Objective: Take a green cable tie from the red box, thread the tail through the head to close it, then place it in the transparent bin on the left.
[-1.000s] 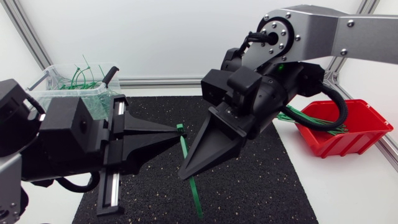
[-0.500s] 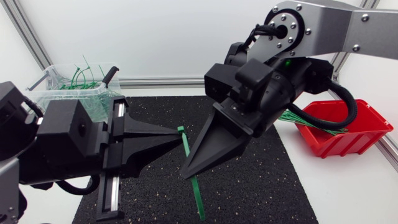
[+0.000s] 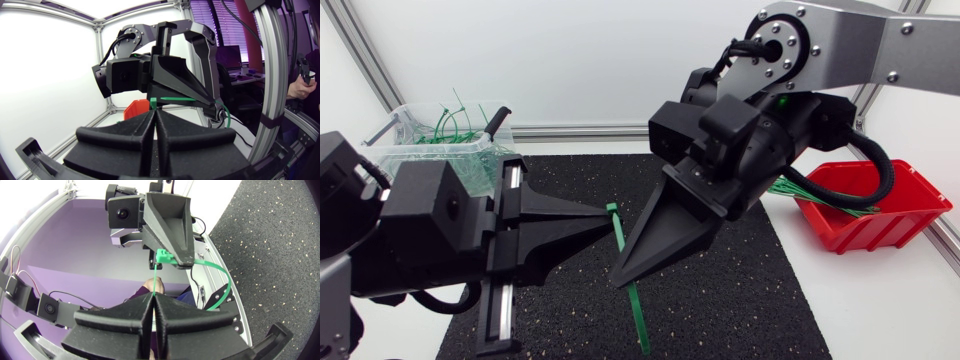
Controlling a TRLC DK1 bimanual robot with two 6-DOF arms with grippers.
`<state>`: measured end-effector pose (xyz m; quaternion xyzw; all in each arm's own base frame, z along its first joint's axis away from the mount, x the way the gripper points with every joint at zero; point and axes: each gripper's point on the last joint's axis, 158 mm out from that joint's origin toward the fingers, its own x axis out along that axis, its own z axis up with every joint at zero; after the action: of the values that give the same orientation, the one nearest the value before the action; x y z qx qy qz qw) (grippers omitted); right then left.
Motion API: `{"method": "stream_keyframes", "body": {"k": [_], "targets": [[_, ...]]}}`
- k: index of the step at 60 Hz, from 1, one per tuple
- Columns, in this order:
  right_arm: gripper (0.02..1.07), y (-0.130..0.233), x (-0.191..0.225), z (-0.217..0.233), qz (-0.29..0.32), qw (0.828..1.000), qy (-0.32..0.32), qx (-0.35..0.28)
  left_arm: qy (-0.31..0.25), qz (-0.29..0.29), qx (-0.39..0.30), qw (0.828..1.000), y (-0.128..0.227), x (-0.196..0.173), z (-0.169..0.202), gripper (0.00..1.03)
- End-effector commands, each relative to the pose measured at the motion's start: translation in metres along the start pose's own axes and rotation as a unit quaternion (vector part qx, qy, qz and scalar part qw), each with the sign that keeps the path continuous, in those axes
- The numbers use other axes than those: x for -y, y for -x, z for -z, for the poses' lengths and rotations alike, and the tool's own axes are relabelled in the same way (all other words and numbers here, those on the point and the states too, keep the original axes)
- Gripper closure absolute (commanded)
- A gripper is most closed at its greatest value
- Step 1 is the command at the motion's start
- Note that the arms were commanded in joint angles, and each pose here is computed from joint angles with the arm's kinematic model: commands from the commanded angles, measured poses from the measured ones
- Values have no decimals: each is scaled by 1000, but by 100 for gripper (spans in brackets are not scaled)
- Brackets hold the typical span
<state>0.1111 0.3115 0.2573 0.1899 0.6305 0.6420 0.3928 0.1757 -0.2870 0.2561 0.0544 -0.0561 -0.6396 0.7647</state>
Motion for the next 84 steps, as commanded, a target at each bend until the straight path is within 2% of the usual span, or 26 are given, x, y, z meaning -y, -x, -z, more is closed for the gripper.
{"method": "stream_keyframes", "body": {"k": [1,84], "targets": [[101,1,-3,-3,-5,1000,10,2,6,4,-9,1000,0,5,12,100],[101,2,3,-6,-9,1000,10,5,0,5,0,1000,3,9,3,100]]}}
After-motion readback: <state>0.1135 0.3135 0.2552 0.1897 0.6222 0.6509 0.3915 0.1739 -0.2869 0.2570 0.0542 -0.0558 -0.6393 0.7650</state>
